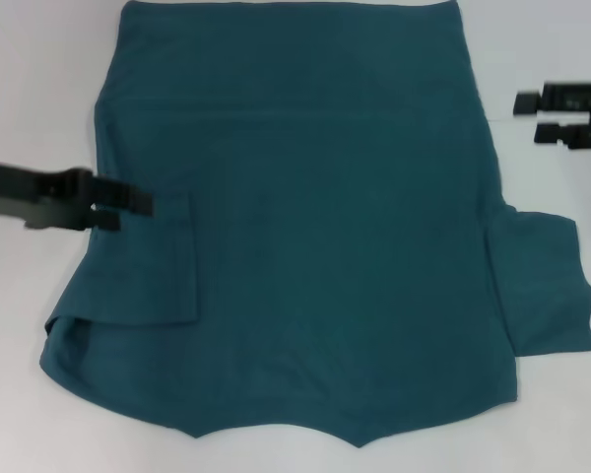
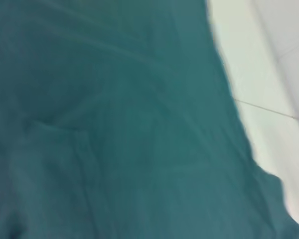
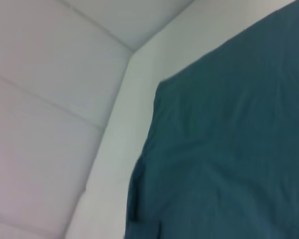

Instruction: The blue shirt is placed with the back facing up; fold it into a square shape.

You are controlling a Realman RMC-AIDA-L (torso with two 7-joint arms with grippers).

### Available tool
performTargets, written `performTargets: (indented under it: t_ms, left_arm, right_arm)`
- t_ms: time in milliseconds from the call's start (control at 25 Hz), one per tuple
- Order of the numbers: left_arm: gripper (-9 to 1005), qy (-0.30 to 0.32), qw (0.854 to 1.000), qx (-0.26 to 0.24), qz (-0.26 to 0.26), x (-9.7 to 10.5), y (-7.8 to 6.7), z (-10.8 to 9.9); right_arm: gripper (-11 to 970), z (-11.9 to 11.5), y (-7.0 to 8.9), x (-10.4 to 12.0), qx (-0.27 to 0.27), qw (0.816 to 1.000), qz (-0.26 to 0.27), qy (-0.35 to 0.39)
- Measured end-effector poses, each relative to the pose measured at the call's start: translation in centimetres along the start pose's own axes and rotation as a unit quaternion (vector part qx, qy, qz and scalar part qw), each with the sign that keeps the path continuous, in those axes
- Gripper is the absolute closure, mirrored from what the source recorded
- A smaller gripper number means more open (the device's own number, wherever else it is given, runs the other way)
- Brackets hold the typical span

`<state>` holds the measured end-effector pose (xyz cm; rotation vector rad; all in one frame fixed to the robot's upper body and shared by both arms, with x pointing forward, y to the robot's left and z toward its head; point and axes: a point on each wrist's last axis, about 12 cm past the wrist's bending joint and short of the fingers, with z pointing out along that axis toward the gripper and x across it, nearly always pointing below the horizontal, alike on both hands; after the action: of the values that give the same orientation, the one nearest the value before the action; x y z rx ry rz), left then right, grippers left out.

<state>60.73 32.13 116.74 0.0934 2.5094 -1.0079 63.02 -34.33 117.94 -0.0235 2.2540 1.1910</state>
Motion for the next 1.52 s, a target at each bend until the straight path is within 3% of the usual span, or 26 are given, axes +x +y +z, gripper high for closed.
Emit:
performTargets:
  t_ms: [80, 240, 320, 520, 880, 1080, 1520]
  left_arm:
    - [362, 0.009, 0.998, 0.039, 0.041, 1.5, 0.3, -0.7]
    - [356, 0.051, 0.974, 0.119, 0.184, 5.1, 0.1, -1.6]
    - [355, 0.051, 0.967, 0.126, 0.214, 6.5, 0.5, -1.6]
    - [356, 0.033, 0.975, 0.11, 0.193, 7.9, 1.5, -1.2]
    - [357, 0.004, 0.984, 0.086, 0.157, 7.4, 1.6, 0.0]
    - [358, -0.002, 0.985, 0.085, 0.152, 7.0, 1.2, 0.5]
    - [358, -0.02, 0.983, 0.105, 0.152, 6.6, 0.5, 0.9]
  right_arm:
    - [164, -0.8, 0.2, 0.4, -0.003, 0.999, -0.03, 0.024]
    - [164, -3.3, 0.5, 1.3, 0.0, 0.995, -0.067, 0.069]
    - [164, -4.5, 0.4, 2.0, 0.006, 0.993, -0.073, 0.092]
    - [165, -6.7, -1.0, 3.5, 0.055, 0.988, -0.042, 0.136]
    - [165, -9.0, -4.1, 4.8, 0.132, 0.986, 0.063, 0.08]
    - [164, -8.2, -5.5, 5.9, 0.147, 0.982, 0.096, 0.068]
    - [165, -5.0, -6.3, 7.1, 0.168, 0.979, 0.086, 0.074]
